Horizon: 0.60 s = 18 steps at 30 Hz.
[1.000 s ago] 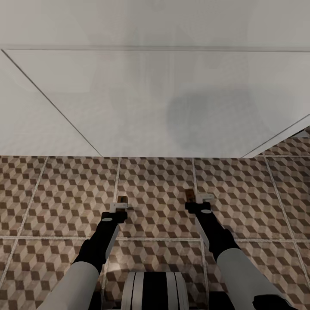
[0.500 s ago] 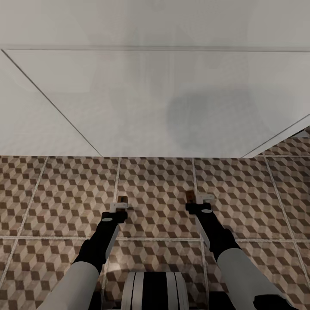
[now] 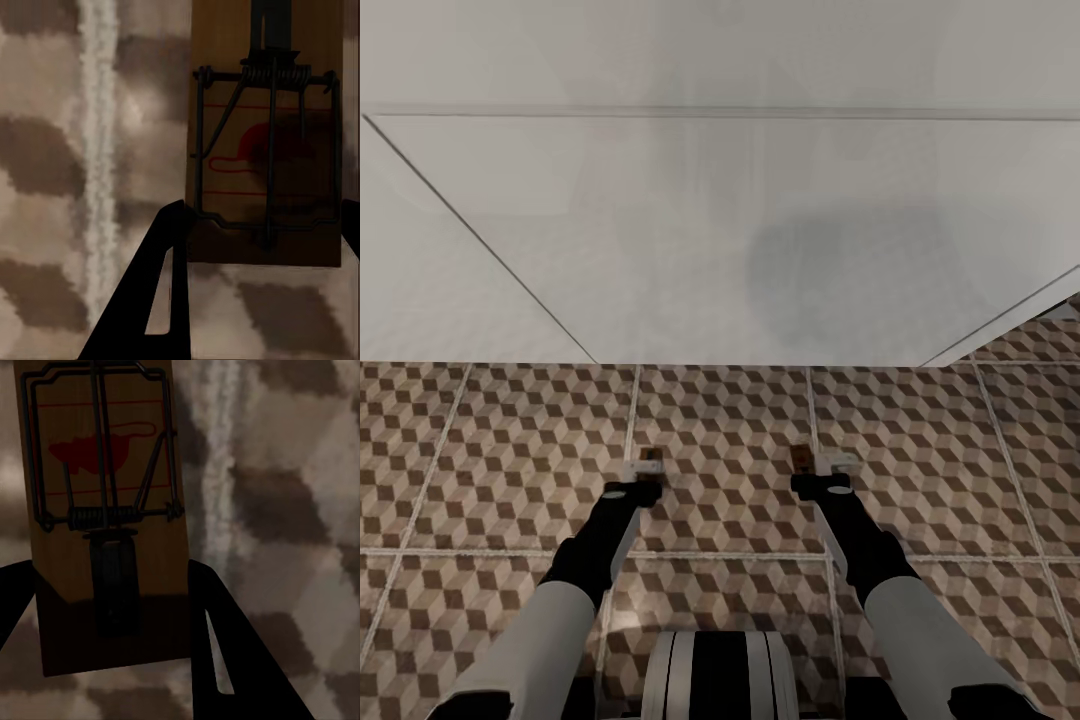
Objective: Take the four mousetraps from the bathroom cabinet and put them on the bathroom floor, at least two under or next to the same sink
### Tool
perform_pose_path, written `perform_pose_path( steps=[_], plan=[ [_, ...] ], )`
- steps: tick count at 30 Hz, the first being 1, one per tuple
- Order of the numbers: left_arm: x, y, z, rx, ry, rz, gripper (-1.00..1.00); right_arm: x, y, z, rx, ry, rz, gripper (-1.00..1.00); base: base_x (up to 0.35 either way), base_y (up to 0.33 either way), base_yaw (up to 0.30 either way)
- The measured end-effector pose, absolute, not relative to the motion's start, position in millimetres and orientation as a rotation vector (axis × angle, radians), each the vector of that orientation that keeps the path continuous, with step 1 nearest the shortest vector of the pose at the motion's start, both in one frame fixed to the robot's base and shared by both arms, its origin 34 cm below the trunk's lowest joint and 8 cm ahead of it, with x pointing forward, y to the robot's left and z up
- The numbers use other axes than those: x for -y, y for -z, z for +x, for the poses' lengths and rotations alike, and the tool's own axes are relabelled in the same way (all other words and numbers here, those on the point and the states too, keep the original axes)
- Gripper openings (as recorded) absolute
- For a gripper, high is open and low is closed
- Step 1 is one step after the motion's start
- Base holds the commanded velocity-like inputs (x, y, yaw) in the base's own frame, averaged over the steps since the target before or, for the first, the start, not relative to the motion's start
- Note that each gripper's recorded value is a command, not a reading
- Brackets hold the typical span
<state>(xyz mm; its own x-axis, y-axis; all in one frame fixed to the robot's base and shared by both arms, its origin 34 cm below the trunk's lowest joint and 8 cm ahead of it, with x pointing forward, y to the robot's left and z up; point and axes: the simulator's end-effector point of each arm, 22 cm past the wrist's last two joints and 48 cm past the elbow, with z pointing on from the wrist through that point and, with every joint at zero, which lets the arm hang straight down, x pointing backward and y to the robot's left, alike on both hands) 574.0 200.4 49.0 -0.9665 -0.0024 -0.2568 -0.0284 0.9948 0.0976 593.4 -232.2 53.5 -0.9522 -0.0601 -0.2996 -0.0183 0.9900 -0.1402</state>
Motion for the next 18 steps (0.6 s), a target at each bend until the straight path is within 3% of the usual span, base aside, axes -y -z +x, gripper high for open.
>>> perform_pose_path(
  steps=[18],
  plan=[
    [-193.2,-47.5,599.9,-2.851,-0.127,-0.01,-1.0,229.8,-54.8,595.6,-2.82,0.193,-0.065,-1.0,0.0,0.0,0.0]
  ],
)
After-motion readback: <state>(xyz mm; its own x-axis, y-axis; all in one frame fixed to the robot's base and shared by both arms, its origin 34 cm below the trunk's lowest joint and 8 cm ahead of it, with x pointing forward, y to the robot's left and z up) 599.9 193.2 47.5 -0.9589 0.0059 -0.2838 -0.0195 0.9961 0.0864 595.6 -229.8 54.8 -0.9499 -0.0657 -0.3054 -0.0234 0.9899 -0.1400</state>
